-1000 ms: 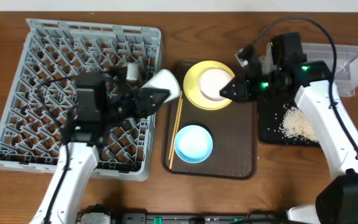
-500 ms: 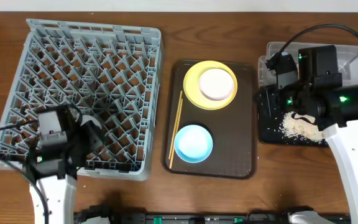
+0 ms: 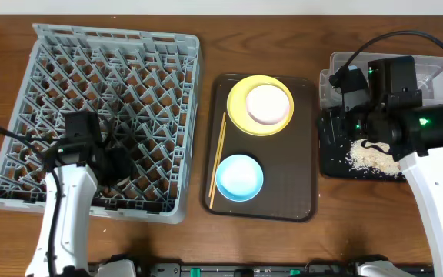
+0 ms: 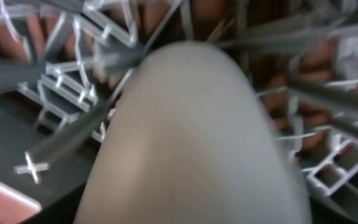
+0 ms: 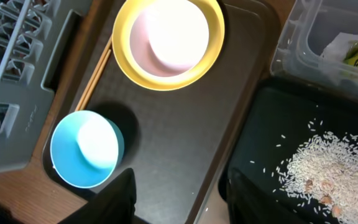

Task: Sort waste into correct bins and load items into the dishwasher
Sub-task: 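Lower the white cup into the grey rack with left gripper, release, then grasp the light-blue bowl rim with the left gripper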

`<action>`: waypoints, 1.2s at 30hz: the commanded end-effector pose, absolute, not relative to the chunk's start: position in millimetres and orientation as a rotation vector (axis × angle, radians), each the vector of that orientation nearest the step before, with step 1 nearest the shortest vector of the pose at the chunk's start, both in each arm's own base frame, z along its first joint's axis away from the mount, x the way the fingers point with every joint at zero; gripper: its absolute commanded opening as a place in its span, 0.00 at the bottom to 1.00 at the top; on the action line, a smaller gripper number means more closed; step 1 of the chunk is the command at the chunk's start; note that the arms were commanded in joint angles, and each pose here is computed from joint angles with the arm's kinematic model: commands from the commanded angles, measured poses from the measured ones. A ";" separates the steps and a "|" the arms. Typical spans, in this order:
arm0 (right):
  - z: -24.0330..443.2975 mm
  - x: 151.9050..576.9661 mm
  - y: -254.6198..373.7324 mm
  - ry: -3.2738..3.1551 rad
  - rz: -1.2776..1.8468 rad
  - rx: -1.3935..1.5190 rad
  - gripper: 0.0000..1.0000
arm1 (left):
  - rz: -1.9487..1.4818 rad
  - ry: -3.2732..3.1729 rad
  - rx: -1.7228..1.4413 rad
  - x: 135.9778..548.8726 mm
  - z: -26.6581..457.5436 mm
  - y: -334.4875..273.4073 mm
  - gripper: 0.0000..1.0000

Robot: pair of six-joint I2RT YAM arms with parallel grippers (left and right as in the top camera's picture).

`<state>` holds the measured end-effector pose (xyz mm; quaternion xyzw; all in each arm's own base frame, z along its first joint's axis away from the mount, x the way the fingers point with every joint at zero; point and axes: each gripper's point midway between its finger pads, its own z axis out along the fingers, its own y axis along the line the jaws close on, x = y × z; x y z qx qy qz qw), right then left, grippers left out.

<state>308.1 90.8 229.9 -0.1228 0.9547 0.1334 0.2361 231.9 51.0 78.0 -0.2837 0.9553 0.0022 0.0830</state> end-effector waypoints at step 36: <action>217.3 303.9 -4.6 2.716 0.209 0.217 0.99 | -0.348 2.777 0.503 253.0 167.8 -243.1 0.98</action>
